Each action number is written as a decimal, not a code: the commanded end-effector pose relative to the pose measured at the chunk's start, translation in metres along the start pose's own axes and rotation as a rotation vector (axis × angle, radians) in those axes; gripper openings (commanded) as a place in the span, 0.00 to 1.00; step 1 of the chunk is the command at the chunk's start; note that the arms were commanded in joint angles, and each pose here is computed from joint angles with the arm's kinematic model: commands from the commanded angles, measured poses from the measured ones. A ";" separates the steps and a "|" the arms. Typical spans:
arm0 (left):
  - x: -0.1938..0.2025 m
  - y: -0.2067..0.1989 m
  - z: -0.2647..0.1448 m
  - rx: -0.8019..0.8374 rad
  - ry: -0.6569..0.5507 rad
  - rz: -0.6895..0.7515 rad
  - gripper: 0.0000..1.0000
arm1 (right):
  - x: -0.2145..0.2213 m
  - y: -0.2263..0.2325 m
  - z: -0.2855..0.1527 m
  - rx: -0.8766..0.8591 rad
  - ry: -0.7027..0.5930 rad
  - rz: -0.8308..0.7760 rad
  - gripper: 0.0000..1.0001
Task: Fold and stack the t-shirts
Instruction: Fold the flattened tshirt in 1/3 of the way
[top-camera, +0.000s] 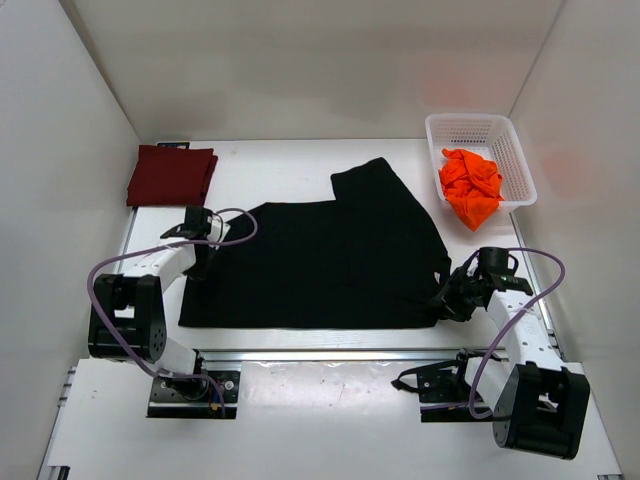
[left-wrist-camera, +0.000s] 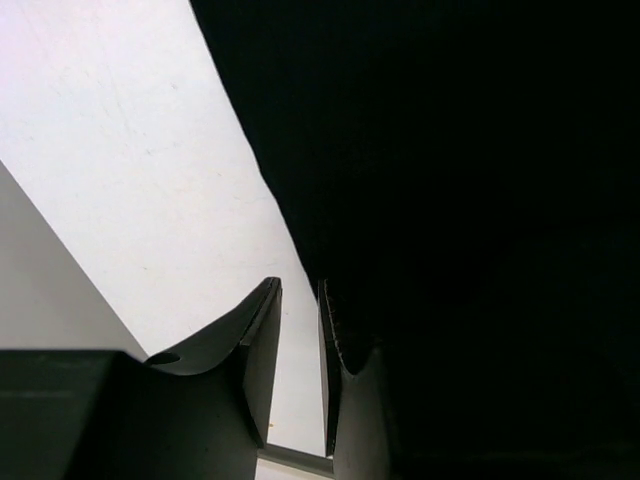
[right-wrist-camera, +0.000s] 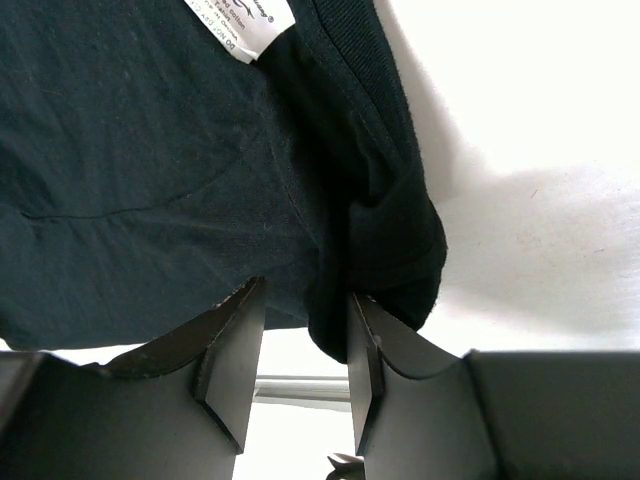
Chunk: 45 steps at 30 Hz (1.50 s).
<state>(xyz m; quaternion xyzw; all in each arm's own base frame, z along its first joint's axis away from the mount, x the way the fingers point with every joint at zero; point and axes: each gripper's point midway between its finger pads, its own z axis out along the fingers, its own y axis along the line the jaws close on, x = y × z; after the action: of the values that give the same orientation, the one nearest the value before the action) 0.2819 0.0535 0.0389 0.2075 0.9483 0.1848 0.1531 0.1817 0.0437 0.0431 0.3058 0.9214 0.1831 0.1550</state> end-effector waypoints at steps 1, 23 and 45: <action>-0.004 -0.003 -0.004 -0.010 -0.062 0.005 0.33 | -0.007 0.004 -0.004 -0.010 -0.034 -0.006 0.34; 0.016 -0.106 -0.037 0.361 -0.119 0.265 0.33 | -0.038 0.077 -0.044 -0.205 -0.237 -0.256 0.34; 0.028 -0.120 -0.033 0.393 -0.017 0.281 0.29 | 0.065 0.265 0.008 -0.603 0.022 -0.652 0.00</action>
<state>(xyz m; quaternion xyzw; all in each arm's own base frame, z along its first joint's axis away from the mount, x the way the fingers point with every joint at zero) 0.2056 -0.0408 0.0111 0.3651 0.9256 0.0239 0.0973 0.2631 0.2350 0.1276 -0.0285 0.9007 0.3416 0.2670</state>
